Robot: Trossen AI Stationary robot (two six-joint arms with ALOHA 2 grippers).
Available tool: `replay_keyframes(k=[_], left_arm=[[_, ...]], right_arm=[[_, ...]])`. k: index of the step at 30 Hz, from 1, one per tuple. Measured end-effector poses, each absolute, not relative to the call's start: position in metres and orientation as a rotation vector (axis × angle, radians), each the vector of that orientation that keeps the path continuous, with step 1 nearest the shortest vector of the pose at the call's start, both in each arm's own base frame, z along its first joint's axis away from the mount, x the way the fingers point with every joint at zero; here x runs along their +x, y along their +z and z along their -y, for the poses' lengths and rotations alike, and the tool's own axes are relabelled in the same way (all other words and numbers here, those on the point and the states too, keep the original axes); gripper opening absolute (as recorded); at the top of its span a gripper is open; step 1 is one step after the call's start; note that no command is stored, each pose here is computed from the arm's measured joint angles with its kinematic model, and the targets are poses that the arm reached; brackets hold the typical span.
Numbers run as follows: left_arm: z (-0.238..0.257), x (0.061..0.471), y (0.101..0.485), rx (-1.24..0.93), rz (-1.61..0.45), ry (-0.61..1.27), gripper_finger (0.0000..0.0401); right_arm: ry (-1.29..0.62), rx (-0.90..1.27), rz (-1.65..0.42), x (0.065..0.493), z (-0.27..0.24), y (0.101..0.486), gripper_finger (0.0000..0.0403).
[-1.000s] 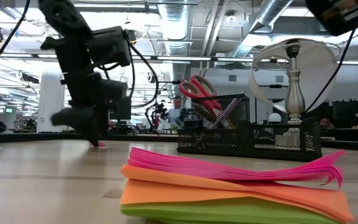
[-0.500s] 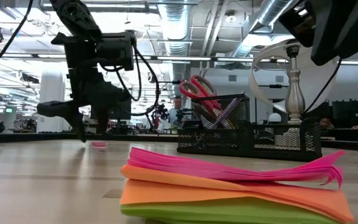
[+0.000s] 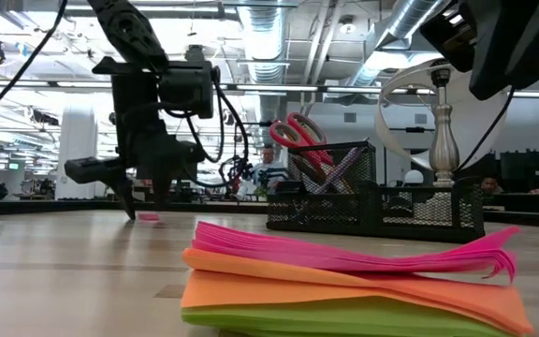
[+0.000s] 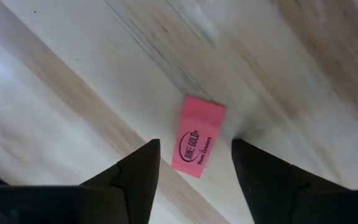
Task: Pick and place office supplies into organizer
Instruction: Put the pink eraser into the desk organizer
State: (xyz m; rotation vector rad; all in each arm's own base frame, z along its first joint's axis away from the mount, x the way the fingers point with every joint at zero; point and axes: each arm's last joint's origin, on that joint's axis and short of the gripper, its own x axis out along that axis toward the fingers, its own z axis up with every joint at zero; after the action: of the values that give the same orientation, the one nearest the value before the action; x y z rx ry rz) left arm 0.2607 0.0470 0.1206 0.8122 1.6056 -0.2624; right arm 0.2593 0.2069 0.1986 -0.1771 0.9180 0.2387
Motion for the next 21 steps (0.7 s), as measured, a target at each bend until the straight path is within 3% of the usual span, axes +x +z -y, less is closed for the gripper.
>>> replay_keyframes(k=[8, 21], left_arm=[[-0.0508, 0.2584, 0.1198, 0.714, -1.61, -0.285, 0.0153], [-0.0557, 0.2611, 0.1206, 0.786, -1.578, -0.357, 0.0149]], right_arm=[[0.258, -0.168, -0.926, 0.259, -0.2075, 0.1985, 0.0081], [0.258, -0.168, -0.926, 0.2589, -0.2076, 0.1985, 0.0081]])
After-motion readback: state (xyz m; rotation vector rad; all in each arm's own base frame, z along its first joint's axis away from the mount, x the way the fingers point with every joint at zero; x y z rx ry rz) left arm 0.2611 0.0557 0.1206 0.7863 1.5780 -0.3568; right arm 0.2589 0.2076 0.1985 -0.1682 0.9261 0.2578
